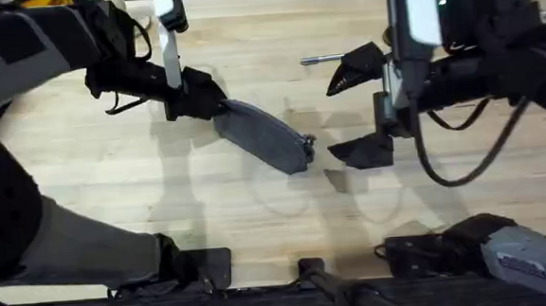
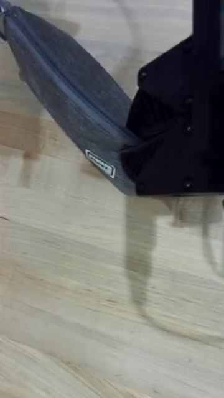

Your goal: Unzip the bag, pick up the pens from the table one at a time and place them inside, then zip the bag closed.

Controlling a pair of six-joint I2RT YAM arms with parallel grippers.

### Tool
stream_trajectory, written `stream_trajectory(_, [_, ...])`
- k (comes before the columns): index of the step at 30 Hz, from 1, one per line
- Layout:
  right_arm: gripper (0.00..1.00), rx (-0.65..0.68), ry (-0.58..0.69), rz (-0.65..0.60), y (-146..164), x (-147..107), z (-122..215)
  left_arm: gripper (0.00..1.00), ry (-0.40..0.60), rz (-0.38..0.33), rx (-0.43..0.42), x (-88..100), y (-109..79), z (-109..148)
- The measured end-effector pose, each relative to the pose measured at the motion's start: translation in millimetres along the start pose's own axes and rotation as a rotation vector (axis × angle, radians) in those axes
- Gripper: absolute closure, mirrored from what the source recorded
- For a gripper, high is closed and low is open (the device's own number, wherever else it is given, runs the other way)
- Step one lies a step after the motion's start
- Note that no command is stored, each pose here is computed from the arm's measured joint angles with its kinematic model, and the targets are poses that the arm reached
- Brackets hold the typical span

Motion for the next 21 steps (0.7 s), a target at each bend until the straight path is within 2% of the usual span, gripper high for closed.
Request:
stream_trajectory(16, [0.004,0.172,-0.034,-0.039,0,-24,-40,0.959,0.000,0.000,0.000,0.0,0.0,0])
stream_trajectory(21, [0.004,0.189,-0.079,-0.009,-2,-25,-46,0.959,0.000,0.000,0.000,0.0,0.0,0])
Point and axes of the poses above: each hand's point on the last joint's axis, 136 mm out from that joint toward the fingers, its own z axis back along the fingers, its own y axis along the line the jaws close on, x = y × z, the point moved 8 cm from there along z, back along the fingers, and after that the axes turned 15 degrees about z, right-handed, at the moved point
